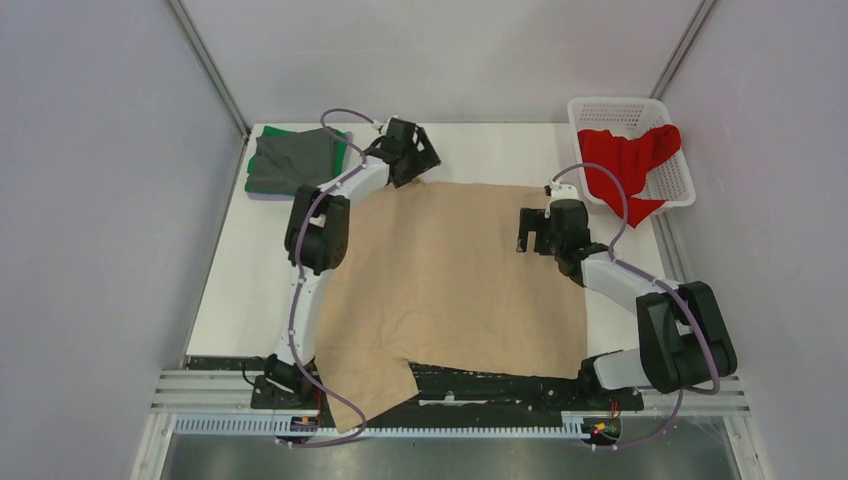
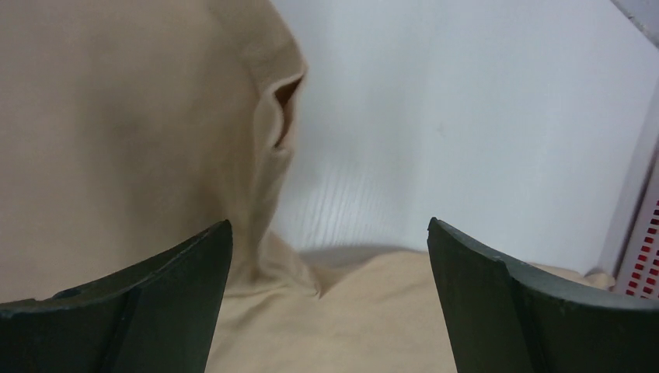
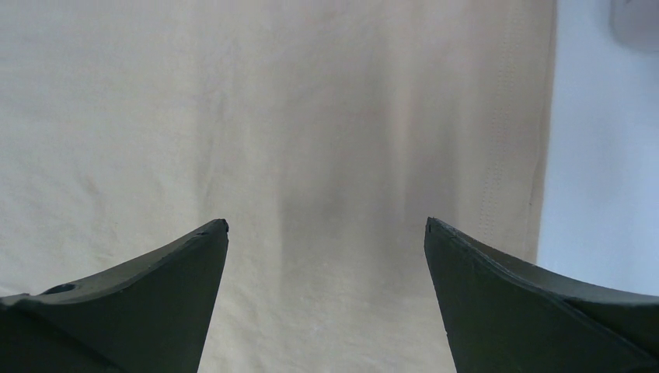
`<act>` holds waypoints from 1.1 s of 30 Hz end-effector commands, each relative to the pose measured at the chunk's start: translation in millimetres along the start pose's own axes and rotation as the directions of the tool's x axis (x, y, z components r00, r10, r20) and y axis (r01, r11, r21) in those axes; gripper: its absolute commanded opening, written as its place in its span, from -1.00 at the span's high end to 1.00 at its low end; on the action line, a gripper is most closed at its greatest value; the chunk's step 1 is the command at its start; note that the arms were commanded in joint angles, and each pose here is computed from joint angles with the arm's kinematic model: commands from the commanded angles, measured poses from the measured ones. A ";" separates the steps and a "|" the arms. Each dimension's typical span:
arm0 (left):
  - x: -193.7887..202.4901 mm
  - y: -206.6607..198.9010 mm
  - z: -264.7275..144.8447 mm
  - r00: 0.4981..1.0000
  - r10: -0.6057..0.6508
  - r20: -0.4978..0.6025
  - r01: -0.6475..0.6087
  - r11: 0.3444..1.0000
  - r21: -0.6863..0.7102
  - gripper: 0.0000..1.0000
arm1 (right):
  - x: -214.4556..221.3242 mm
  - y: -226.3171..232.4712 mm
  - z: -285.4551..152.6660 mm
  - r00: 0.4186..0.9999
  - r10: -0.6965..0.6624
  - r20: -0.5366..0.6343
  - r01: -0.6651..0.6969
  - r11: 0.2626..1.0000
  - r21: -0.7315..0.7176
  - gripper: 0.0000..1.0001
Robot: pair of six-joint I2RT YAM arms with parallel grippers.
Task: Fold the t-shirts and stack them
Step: Flatten out the tshirt
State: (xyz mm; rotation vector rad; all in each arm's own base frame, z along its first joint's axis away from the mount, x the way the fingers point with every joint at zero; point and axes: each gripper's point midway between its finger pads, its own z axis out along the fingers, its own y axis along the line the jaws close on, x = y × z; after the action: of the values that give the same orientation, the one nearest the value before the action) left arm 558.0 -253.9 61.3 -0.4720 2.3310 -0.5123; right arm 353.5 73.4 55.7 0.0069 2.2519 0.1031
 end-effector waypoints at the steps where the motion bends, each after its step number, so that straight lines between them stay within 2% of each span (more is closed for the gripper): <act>1: -14.0 -66.6 16.3 0.995 -0.094 0.026 0.087 0.976 0.198 -0.99 | -17.2 -12.2 -10.6 0.997 0.010 0.078 -0.014 0.998 0.061 -0.97; 6: -21.9 -119.0 29.3 0.989 -0.140 0.048 0.117 0.939 0.324 -0.99 | -19.4 -19.1 -14.2 0.995 0.007 0.096 -0.017 0.995 0.096 -0.97; 9: -35.2 -121.8 22.4 0.987 -0.128 0.096 0.093 0.948 0.304 -0.99 | -14.0 -18.8 -11.5 0.997 0.006 0.075 -0.013 0.996 0.094 -0.97; 13: -44.7 -97.1 -4.4 0.990 -0.032 0.139 0.008 0.985 0.174 -0.99 | -9.5 -18.5 -10.5 0.998 0.006 0.060 -0.012 0.996 0.093 -0.97; 15: -47.3 -84.9 -33.8 0.988 0.044 0.150 -0.063 0.991 0.120 -0.99 | -7.6 -14.4 -9.3 0.999 0.011 0.051 -0.015 0.997 0.070 -0.97; 20: -59.9 -25.9 -119.3 0.956 0.156 0.250 -0.137 0.986 -0.091 -0.99 | 13.0 -4.0 -6.3 0.999 0.047 -0.025 -0.047 0.999 0.019 -0.97; 25: -11.2 41.8 -165.7 0.948 0.282 0.145 -0.252 0.948 -0.193 -0.99 | 23.8 -4.5 -10.8 0.998 0.051 -0.040 -0.050 0.999 0.013 -0.97; 30: 24.6 104.6 -164.9 0.940 0.339 0.029 -0.310 0.889 -0.337 -0.99 | 31.3 -5.4 -8.6 0.996 0.028 -0.083 -0.027 1.000 0.016 -0.97; 33: 37.9 114.2 -145.7 0.955 0.295 -0.036 -0.292 0.913 -0.283 -0.99 | 36.2 -3.9 -6.1 0.995 0.032 -0.095 -0.032 0.999 0.006 -0.97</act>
State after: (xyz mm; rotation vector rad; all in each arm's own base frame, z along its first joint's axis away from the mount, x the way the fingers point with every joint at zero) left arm 417.7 -159.1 137.0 -0.2945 2.2865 -0.1072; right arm 323.9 66.6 32.9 0.0449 2.3414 0.0906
